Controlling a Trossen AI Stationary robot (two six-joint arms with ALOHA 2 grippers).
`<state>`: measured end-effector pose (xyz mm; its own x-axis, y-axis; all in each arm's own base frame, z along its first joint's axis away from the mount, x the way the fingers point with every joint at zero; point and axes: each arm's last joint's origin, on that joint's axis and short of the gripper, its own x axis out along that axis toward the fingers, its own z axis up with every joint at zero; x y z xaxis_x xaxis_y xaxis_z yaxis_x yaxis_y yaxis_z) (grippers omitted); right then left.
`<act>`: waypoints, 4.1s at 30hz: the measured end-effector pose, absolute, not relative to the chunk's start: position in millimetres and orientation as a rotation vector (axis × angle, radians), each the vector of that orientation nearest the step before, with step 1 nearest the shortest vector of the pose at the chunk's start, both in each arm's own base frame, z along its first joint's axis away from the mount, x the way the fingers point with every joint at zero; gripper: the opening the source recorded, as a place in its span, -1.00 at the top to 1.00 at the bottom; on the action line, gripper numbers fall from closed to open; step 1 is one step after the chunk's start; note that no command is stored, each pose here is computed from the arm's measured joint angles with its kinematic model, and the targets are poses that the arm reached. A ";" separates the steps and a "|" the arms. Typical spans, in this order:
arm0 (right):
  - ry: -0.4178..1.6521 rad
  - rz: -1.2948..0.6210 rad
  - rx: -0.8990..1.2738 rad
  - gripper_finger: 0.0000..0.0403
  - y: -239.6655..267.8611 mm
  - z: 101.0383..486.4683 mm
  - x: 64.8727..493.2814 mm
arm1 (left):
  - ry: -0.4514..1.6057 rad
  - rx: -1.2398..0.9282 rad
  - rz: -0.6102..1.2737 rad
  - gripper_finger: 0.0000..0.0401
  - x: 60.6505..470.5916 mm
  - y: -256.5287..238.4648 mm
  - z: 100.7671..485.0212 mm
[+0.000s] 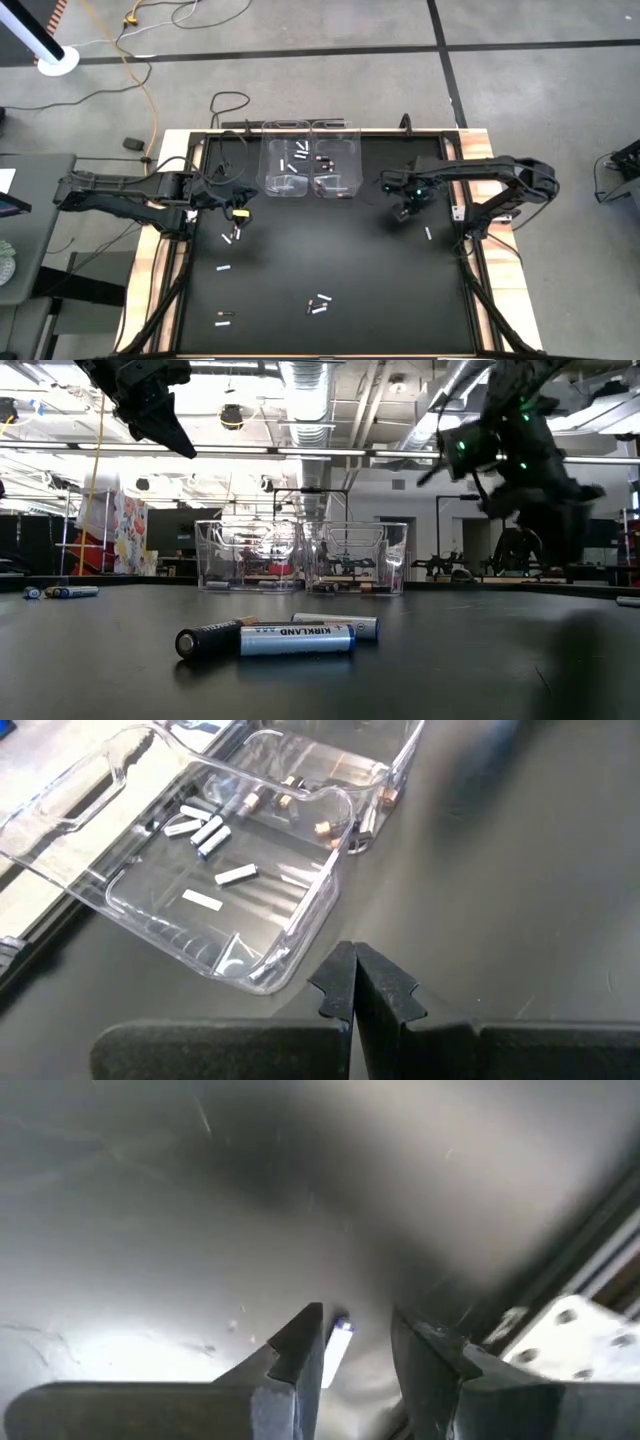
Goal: Sort batteries
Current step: Put the white battery into the left transparent bin
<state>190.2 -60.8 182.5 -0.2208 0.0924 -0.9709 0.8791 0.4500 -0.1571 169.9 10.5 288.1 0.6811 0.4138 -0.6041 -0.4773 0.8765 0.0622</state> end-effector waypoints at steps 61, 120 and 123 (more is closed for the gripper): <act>1.076 -0.633 1.026 0.93 -54.6 256.9 179.8 | 0.656 -0.089 0.496 1.00 169.9 10.5 288.0; 0.930 -0.359 0.515 0.52 -197.1 189.5 496.9 | 0.654 -0.096 0.498 1.00 169.8 10.4 288.0; 0.930 -0.359 0.515 0.52 -197.0 189.5 496.9 | 0.654 -0.096 0.498 1.00 169.8 10.5 288.1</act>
<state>496.9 -197.0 189.5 0.5528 -0.0728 -0.8301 0.5035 0.8230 0.2631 169.8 10.5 288.1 0.6810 0.4136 -0.6043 -0.4726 0.8786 0.0687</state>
